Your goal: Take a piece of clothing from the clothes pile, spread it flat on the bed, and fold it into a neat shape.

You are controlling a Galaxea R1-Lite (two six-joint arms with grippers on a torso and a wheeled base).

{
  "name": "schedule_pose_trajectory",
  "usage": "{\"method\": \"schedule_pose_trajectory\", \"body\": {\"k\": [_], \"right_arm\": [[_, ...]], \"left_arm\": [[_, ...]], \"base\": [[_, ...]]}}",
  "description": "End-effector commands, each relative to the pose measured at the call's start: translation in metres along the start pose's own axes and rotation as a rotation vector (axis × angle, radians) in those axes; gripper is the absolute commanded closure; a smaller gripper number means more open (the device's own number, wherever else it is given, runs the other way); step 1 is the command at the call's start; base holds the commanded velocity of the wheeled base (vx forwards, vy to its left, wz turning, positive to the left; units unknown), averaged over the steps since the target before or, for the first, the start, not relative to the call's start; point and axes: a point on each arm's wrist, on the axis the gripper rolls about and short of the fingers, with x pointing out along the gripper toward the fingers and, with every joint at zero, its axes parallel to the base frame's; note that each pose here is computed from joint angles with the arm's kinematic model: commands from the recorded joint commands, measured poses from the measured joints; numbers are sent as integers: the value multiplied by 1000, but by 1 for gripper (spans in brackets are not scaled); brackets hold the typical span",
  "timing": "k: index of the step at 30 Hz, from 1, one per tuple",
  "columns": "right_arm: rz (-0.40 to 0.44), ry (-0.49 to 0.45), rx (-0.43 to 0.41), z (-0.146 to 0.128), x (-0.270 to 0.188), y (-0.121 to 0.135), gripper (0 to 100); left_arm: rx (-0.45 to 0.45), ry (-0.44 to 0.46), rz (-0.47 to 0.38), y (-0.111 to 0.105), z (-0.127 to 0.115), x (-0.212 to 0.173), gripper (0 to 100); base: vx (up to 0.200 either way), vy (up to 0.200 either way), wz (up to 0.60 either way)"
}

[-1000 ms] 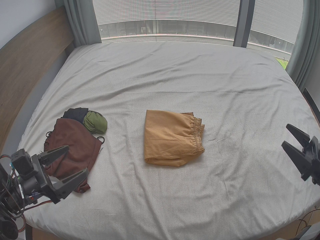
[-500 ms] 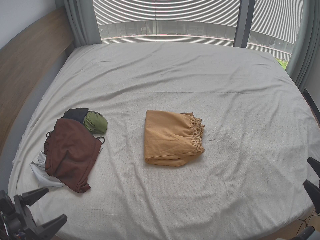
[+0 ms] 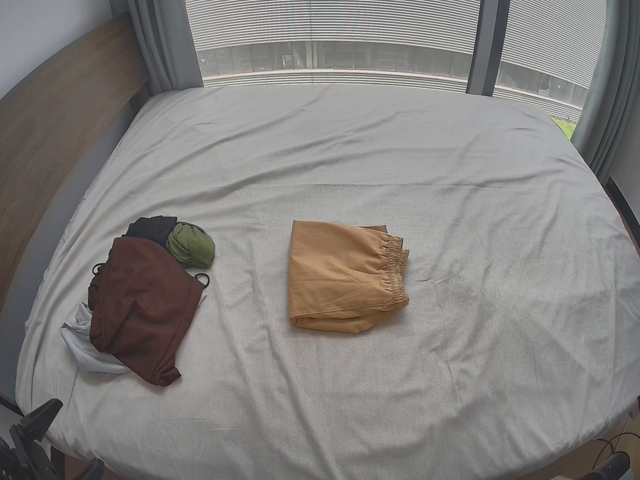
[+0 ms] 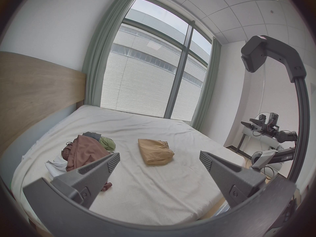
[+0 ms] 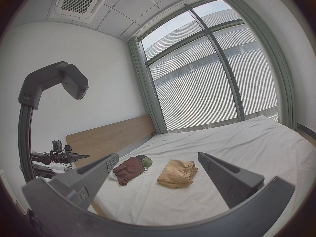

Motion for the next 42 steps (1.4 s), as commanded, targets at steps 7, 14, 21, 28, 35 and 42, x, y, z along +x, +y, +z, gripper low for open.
{"method": "schedule_pose_trajectory", "body": {"k": [7,14,21,28,35,42], "right_arm": [[-29,26,0,-37,-27,8,0],[-255,70,-144,-59,-26,-5,0],[-632,171,-197,-76,-31,-16,0],[-610,208,-191,-79,-31,-16,0],[-597,210,-197,-79,-31,-16,0],[-597,209,-194,-79,-31,-16,0]], "left_arm": [[61,4,69,-1,-24,-8,0],[113,-9,127,0,-23,-8,0],[130,-27,300,4,-22,-9,0],[194,-25,380,6,-22,-10,0],[209,-24,434,7,-22,-10,0],[190,-23,417,7,-22,-10,0]], "base": [[0,0,0],[0,0,0],[0,0,0],[0,0,0],[0,0,0],[0,0,0]]}}
